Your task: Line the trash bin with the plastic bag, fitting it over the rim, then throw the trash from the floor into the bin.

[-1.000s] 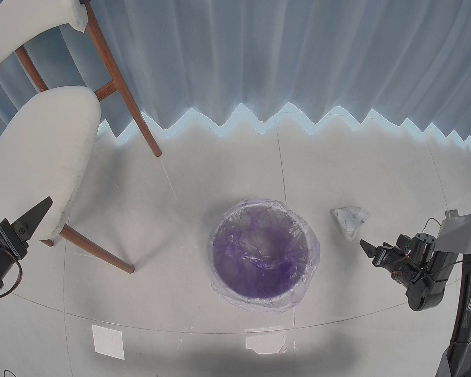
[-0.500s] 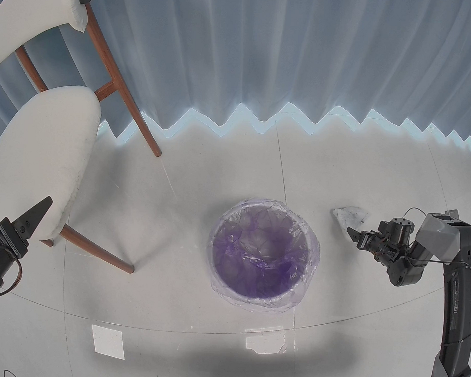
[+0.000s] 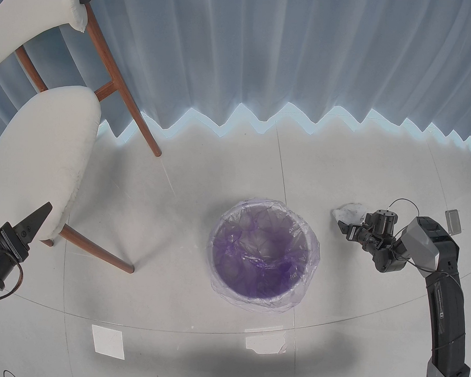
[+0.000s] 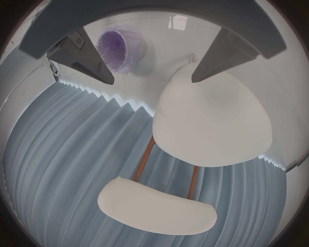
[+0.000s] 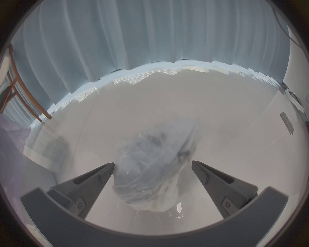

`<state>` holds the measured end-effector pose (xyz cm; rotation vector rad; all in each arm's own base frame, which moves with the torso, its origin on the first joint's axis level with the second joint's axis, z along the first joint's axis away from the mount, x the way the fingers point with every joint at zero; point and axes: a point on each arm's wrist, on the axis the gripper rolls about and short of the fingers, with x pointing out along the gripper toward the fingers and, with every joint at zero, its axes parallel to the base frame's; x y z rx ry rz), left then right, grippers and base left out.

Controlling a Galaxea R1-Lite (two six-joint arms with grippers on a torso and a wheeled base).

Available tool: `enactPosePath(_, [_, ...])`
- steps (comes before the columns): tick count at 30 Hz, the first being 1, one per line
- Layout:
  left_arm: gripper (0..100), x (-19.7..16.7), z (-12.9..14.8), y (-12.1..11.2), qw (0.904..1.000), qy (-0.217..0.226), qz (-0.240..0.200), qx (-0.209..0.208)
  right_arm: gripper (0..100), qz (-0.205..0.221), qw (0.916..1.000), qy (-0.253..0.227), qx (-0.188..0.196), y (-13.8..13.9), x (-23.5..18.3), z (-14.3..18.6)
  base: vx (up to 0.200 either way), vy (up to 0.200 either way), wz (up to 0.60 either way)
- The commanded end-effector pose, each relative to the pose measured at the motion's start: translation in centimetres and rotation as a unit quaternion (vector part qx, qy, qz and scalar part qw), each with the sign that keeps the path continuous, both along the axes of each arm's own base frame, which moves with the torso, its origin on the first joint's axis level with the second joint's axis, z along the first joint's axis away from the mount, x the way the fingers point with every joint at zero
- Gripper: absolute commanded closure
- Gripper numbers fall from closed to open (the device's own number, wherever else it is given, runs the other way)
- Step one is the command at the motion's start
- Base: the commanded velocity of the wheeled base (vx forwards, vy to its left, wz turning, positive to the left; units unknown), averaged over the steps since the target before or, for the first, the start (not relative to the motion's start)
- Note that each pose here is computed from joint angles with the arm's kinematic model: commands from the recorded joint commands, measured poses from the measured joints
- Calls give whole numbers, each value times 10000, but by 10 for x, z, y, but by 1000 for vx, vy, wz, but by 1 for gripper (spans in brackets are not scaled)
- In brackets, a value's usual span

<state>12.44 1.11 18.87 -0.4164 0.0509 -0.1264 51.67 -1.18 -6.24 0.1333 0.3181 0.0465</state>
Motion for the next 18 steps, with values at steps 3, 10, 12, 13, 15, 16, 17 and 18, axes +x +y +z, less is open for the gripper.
enactPosePath(3, [0,0,-1,1,10000,25,45,-6,100,2,9996,276,-86,2,7,-35,0,0,0])
enactPosePath(10, [0,1,0,1,10000,8,45,4,100,-23,9998,169,-86,1,9,-33,0,0,0])
enactPosePath(12, [0,1,0,1,10000,8,37,4,100,-53,10000,-6,-75,-1,8,-19,0,0,0])
enactPosePath(13, [0,1,0,1,10000,8,29,4,100,-69,9999,-83,-74,-3,5,-10,0,0,0])
enactPosePath(15, [0,1,0,0,10000,0,14,12,100,-123,9998,-165,-53,-8,-3,10,0,0,0])
enactPosePath(16, [0,1,0,0,10000,0,14,12,100,-143,9997,-172,-35,-11,-9,19,0,0,0])
enactPosePath(17, [0,1,1,0,10000,-9,6,21,100,-176,9997,-186,-4,-14,-17,31,0,0,0])
enactPosePath(18, [0,1,1,0,10000,-11,6,36,100,-208,9996,-185,27,-16,-24,40,0,0,0])
